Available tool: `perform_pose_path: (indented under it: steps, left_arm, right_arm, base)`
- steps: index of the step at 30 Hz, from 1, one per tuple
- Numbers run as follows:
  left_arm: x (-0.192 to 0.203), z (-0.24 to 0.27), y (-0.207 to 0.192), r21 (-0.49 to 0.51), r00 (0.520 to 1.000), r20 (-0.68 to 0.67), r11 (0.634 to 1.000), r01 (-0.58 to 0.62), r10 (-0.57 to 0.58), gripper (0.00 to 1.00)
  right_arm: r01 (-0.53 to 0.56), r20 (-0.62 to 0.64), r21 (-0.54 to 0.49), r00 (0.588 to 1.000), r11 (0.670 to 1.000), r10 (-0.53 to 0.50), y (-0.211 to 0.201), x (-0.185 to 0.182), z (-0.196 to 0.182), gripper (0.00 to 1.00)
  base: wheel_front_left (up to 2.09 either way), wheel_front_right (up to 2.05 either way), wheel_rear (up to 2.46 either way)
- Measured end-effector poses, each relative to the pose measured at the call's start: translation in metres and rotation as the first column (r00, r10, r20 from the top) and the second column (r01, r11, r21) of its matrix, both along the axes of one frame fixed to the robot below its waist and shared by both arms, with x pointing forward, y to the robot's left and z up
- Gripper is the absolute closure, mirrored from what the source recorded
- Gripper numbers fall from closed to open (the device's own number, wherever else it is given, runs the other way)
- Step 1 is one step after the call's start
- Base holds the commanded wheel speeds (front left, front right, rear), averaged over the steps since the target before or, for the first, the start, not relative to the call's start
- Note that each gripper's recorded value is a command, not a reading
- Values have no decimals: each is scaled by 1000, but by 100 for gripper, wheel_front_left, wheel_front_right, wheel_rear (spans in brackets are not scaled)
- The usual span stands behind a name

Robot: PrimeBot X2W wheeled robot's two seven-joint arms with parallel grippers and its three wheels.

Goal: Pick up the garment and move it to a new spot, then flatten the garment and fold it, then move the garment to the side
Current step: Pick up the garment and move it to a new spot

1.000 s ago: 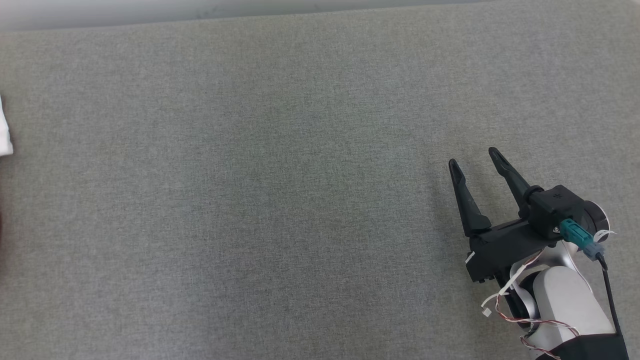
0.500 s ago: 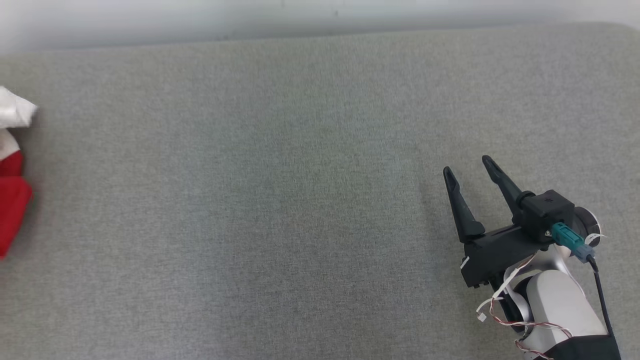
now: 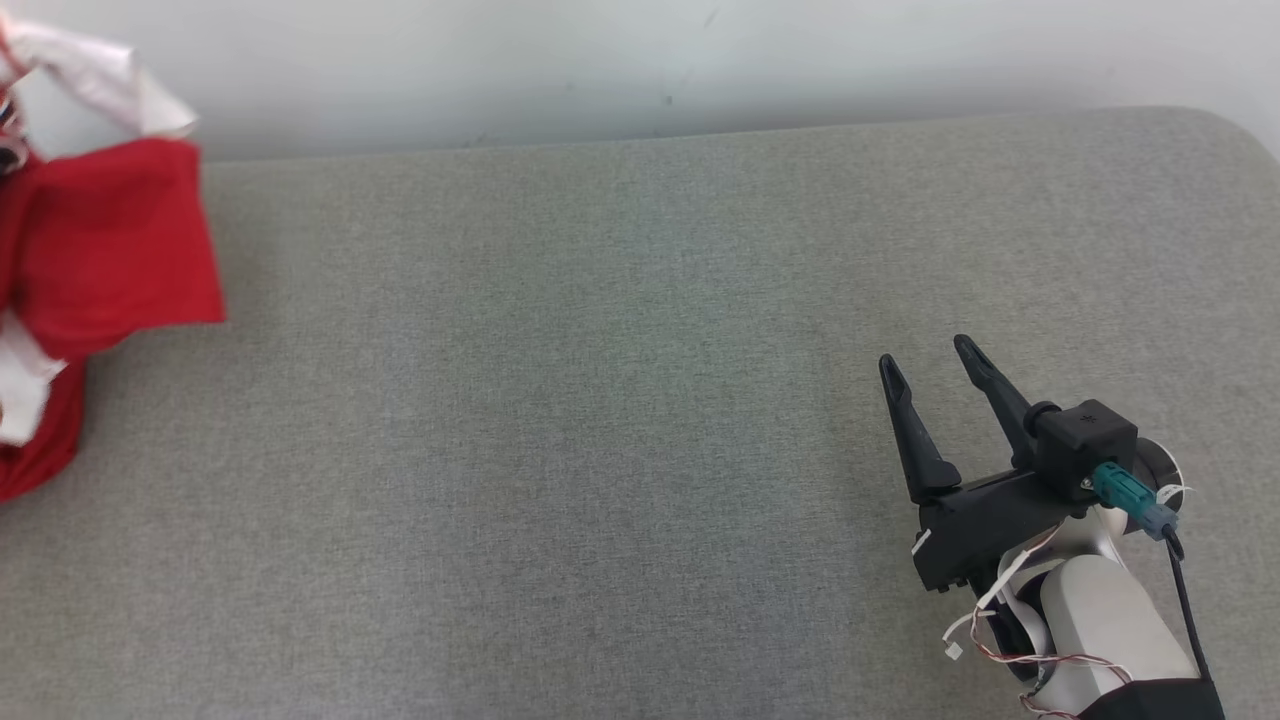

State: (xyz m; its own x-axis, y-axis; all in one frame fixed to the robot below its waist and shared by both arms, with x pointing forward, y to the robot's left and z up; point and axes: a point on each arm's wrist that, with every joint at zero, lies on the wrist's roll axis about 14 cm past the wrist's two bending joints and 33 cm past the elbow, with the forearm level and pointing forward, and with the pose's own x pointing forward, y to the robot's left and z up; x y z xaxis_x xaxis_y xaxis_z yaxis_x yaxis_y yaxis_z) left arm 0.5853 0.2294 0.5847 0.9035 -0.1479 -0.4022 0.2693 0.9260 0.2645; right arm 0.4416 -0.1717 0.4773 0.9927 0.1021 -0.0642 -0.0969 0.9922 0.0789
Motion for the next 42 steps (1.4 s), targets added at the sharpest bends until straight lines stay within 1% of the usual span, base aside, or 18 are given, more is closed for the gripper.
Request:
perform_pose_path:
  steps: [5, 7, 8, 12, 15, 16, 17, 21, 24, 29, 32, 36, 38, 40, 42]
  left_arm:
    - [1, 35, -52, 4, 983, 98, 987, 158, -157, 100]
    - [-3, 47, -78, -41, 967, 126, 973, 228, -222, 100]
    - [-5, 53, -90, -45, 957, 141, 964, 263, -255, 100]
    - [-14, 74, -131, -24, 905, 199, 922, 387, -375, 100]
    - [-25, 81, -165, -58, 861, 222, 876, 480, -457, 100]
    - [-29, 83, -176, -58, 843, 231, 858, 510, -485, 100]
    - [-34, 84, -193, -46, 812, 243, 830, 555, -530, 100]
    - [-48, 80, -231, -48, 743, 255, 759, 649, -619, 100]
    - [-63, 71, -260, -51, 683, 253, 696, 716, -685, 100]
    - [-96, 63, -306, -84, 568, 272, 569, 818, -777, 100]
    - [-117, 62, -327, -85, 500, 284, 498, 863, -818, 100]
    - [-141, 55, -347, -105, 433, 291, 421, 901, -853, 100]
    - [-148, 45, -351, -116, 422, 283, 406, 907, -862, 100]
    - [-156, 28, -354, -168, 431, 260, 399, 902, -864, 100]
    - [-158, 7, -353, -214, 459, 228, 415, 884, -859, 100]
  right_arm:
    - [17, 5, 18, 1000, 1000, -17, -4, -4, 1, 0]
    - [23, 6, 20, 1000, 1000, -23, -6, -7, 1, 0]
    - [27, 8, 24, 1000, 999, -27, -7, -8, 1, 0]
    - [58, 13, 30, 998, 998, -58, -18, -13, 2, 0]
    - [89, 15, 36, 996, 995, -90, -28, -18, 2, 0]
    - [98, 18, 39, 995, 994, -98, -31, -20, 3, 0]
    - [120, 18, 42, 993, 992, -121, -39, -23, 2, 0]
    - [169, 20, 57, 985, 984, -170, -55, -29, 2, 0]
    - [199, 12, 61, 980, 978, -201, -65, -35, -1, 0]
    - [242, 8, 65, 970, 968, -243, -79, -43, -2, 0]
    - [259, 8, 63, 966, 964, -260, -85, -47, -3, 0]
    - [271, 5, 65, 962, 960, -272, -89, -48, -3, 0]
    - [273, 2, 67, 962, 960, -273, -89, -47, -5, 0]
    - [272, 0, 69, 962, 960, -273, -89, -47, -6, 0]
    - [266, -1, 71, 964, 961, -267, -86, -45, -7, 0]
  base:
    - [0, 0, 0]
    - [0, 0, 0]
    - [0, 0, 0]
    - [0, 0, 0]
    - [0, 0, 0]
    - [0, 0, 0]
    - [0, 0, 0]
    - [0, 0, 0]
    - [0, 0, 0]
    - [0, 0, 0]
    - [0, 0, 0]
    - [0, 0, 0]
    - [0, 0, 0]
    - [0, 0, 0]
    - [0, 0, 0]
